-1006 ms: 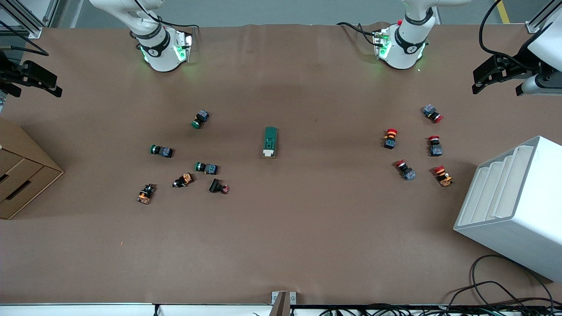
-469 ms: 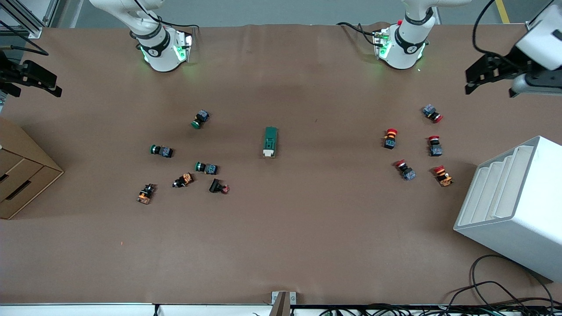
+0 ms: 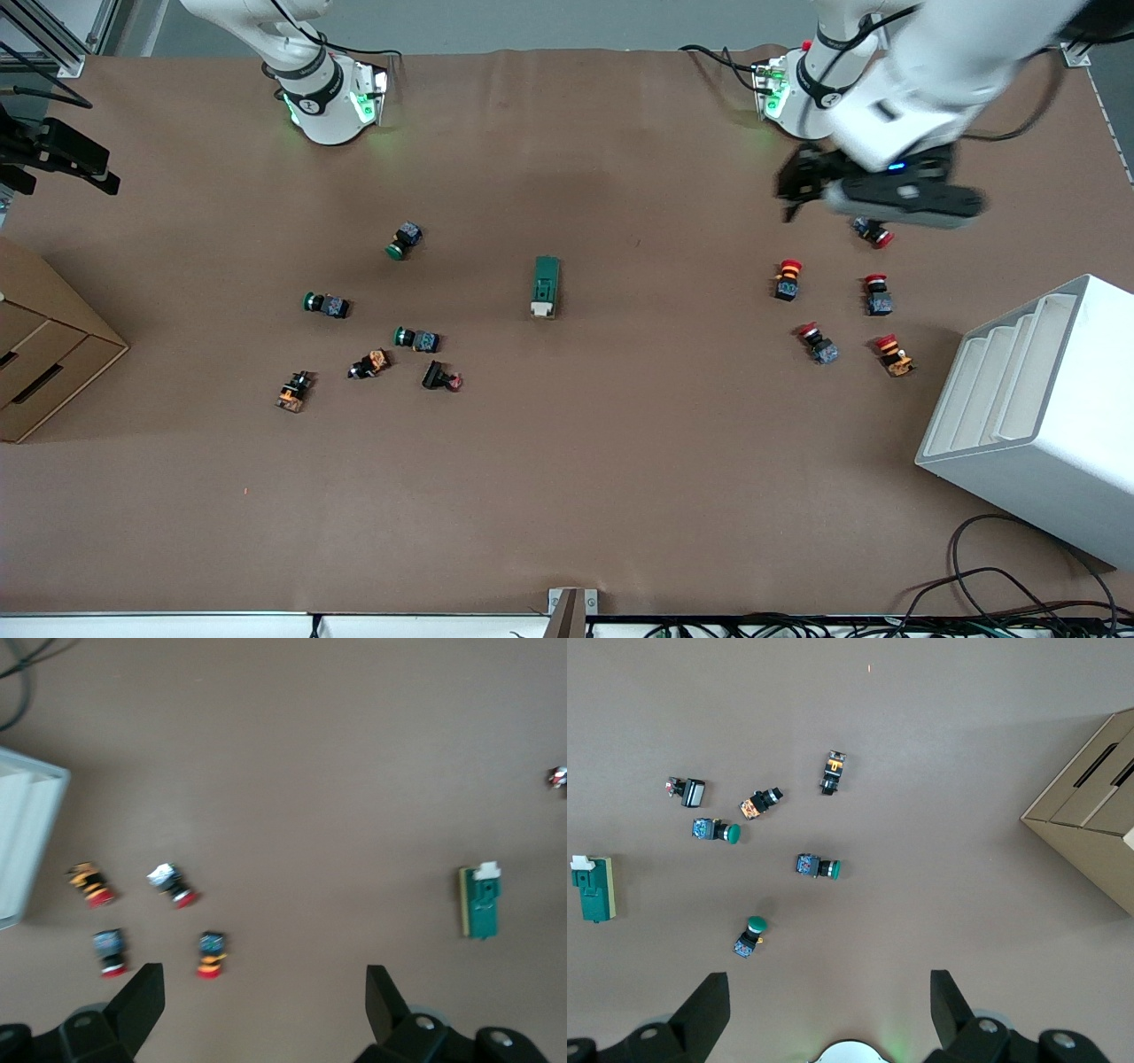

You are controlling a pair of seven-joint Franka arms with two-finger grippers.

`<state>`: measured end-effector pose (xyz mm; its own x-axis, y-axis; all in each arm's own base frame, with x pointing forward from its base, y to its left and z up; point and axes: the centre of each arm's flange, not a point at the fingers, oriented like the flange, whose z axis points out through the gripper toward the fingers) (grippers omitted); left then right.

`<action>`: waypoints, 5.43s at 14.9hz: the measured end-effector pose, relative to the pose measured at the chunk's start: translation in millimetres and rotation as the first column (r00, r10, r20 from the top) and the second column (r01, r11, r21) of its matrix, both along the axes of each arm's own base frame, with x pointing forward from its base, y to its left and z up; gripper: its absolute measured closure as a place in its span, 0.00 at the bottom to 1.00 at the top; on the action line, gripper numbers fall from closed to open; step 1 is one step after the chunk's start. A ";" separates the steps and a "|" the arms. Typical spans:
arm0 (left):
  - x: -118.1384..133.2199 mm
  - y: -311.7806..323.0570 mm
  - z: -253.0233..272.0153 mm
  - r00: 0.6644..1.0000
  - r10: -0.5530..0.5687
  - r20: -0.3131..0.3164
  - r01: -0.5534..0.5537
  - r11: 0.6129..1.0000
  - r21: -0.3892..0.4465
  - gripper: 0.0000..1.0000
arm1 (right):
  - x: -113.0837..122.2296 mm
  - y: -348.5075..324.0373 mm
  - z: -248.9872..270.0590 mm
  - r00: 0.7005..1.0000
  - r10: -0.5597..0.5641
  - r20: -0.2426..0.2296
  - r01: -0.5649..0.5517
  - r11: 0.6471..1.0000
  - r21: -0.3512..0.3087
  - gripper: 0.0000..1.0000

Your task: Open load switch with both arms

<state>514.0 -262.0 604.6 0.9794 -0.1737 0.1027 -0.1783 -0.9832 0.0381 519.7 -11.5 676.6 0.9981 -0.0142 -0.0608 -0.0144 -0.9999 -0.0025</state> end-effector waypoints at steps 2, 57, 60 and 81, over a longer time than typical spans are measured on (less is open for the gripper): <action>-12.6 -40.2 -36.5 1.000 0.018 0.002 -0.018 1.000 -0.022 0.00 | 5.7 -0.8 -9.6 1.000 -0.001 -0.018 0.001 1.000 0.000 0.00; -328.6 -282.9 -533.1 0.523 0.156 0.838 0.011 0.982 -0.189 0.01 | -9.5 493.0 -463.5 0.150 -0.989 0.016 0.936 0.136 -0.324 0.00; -329.9 -285.0 -532.6 0.519 0.120 0.846 0.030 0.987 -0.159 0.01 | -11.4 492.6 -460.5 0.158 -0.987 0.031 0.928 0.138 -0.346 0.00; -335.3 -293.4 -538.7 0.499 0.099 0.861 0.008 0.993 -0.118 0.00 | -49.8 507.2 -440.9 0.264 -0.959 0.102 0.838 0.176 -0.516 0.00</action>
